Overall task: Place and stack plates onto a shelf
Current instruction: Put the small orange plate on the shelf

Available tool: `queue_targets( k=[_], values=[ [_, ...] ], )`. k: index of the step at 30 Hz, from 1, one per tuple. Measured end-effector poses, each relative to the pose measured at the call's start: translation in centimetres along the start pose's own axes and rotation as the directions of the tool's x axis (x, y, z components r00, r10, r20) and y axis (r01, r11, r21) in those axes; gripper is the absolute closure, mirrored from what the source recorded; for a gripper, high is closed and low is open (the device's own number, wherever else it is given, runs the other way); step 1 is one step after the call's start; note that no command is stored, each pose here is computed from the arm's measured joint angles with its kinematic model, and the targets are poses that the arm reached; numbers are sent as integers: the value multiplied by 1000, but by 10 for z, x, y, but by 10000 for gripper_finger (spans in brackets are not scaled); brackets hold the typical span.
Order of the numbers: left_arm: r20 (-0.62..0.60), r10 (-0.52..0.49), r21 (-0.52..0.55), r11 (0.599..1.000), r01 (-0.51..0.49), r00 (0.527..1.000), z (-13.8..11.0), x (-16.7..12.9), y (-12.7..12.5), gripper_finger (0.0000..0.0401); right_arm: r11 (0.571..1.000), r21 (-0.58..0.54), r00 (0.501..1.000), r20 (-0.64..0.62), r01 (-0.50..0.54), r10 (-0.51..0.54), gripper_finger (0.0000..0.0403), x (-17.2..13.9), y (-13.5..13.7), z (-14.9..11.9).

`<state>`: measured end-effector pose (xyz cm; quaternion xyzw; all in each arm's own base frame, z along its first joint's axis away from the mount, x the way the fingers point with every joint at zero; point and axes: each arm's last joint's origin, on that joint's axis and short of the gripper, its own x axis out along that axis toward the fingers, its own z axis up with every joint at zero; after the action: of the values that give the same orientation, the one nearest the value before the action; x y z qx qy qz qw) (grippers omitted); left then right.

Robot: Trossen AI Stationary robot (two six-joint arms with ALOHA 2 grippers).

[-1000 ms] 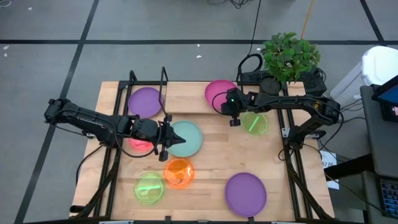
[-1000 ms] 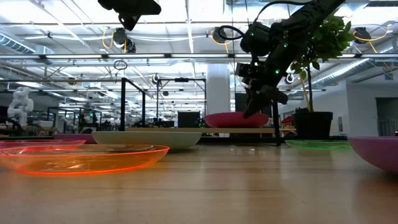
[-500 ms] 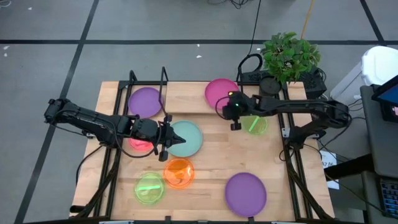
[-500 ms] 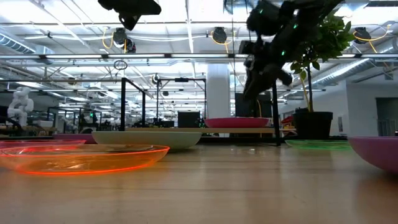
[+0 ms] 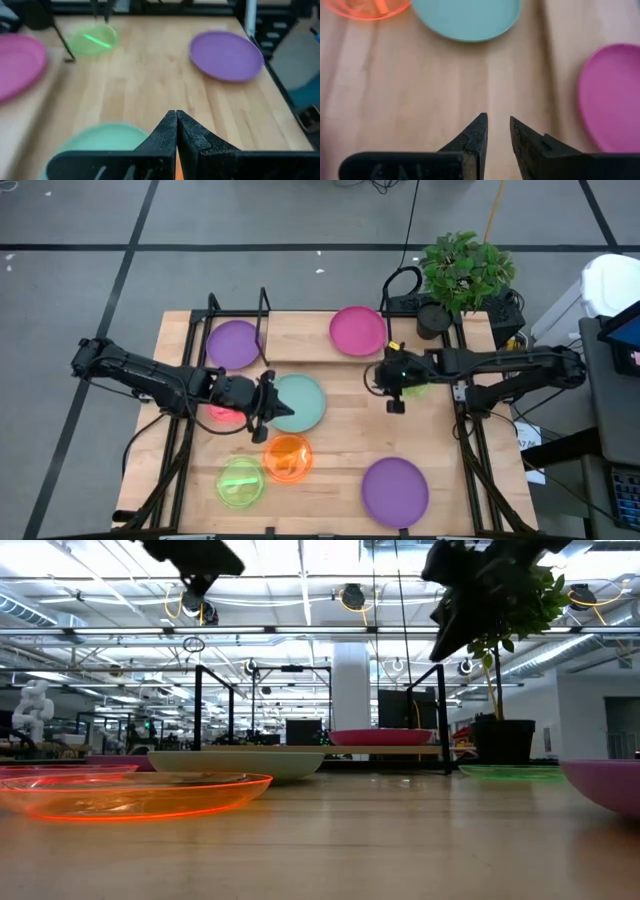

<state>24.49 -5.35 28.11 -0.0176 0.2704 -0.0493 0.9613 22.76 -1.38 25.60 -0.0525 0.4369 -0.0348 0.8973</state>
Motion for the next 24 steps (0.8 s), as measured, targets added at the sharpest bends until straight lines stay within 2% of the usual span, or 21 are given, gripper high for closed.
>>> queue_targets(
  k=[9,12,17,24],
  values=[
    [-28,-120,-8,993,120,992,-7,2,-36,397,993,-69,996,-20,-93,92,335,-11,32,-16],
    [-34,-161,-47,986,160,986,-11,-2,-51,397,990,-86,993,-42,-114,111,335,-17,38,-23],
    [-37,-149,-39,988,148,988,-18,6,-71,397,987,-94,992,9,-127,128,335,-28,42,-23],
    [-70,-175,-6,985,175,982,-33,32,-95,397,988,-30,987,38,-153,154,335,-37,48,-24]
  ],
)
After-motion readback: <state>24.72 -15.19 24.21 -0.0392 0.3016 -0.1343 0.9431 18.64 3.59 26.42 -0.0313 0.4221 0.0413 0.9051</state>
